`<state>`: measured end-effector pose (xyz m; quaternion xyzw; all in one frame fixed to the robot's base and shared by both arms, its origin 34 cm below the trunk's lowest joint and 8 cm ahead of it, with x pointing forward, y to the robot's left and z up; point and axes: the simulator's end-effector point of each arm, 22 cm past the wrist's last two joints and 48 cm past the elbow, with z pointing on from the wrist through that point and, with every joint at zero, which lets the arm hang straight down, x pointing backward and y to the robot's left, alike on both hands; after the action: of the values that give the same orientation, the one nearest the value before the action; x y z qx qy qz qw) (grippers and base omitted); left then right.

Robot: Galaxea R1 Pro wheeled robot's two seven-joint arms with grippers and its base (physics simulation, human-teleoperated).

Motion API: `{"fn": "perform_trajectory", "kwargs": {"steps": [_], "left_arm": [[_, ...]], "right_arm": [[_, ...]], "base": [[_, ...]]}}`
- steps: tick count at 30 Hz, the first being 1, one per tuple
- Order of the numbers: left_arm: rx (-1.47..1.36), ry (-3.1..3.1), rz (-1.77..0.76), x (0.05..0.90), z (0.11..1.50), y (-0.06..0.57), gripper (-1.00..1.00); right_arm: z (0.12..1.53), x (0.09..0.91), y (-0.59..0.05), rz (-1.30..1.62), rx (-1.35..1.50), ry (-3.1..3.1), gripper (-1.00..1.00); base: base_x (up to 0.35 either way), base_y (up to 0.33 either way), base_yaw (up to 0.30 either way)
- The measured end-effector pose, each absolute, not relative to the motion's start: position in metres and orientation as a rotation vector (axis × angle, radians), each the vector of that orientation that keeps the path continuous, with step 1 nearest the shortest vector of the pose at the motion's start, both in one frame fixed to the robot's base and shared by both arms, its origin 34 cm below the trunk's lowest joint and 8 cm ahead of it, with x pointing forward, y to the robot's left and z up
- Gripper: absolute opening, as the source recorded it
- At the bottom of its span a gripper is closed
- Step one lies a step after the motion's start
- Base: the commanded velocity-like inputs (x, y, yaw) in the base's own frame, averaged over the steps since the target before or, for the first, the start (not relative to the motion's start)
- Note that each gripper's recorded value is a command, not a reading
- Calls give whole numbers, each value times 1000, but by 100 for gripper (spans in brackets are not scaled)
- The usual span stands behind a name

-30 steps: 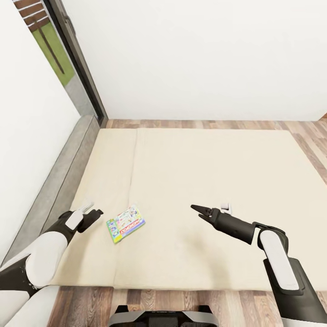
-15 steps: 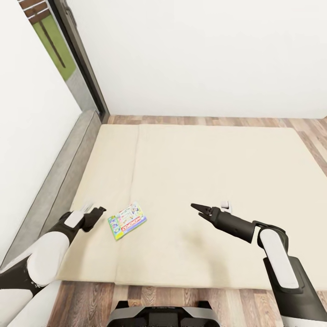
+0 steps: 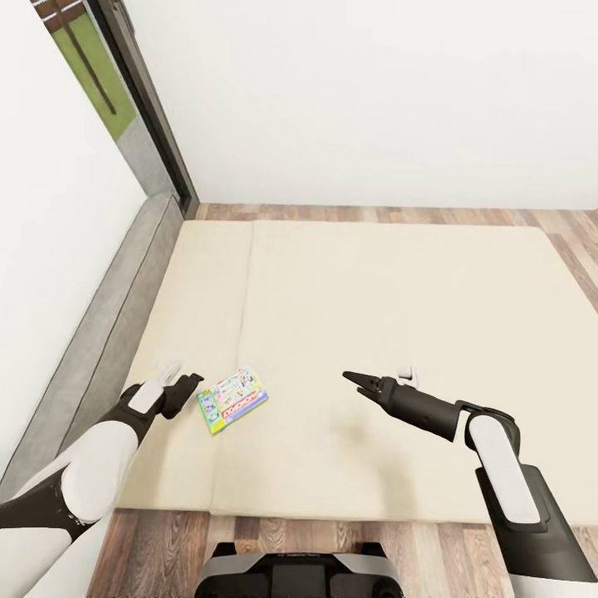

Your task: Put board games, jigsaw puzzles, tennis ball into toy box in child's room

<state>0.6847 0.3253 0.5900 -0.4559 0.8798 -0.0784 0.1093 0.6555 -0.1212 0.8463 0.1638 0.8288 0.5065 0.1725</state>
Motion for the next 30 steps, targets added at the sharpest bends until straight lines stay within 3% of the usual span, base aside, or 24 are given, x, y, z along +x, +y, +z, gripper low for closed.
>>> {"fn": "perform_trajectory", "kwargs": {"steps": [30], "left_arm": [[-1289,2509,-218,721,594,333,100]], "right_arm": [[822,642,-106,1473,470,2404,100]], "base": [[0,0,0]]}}
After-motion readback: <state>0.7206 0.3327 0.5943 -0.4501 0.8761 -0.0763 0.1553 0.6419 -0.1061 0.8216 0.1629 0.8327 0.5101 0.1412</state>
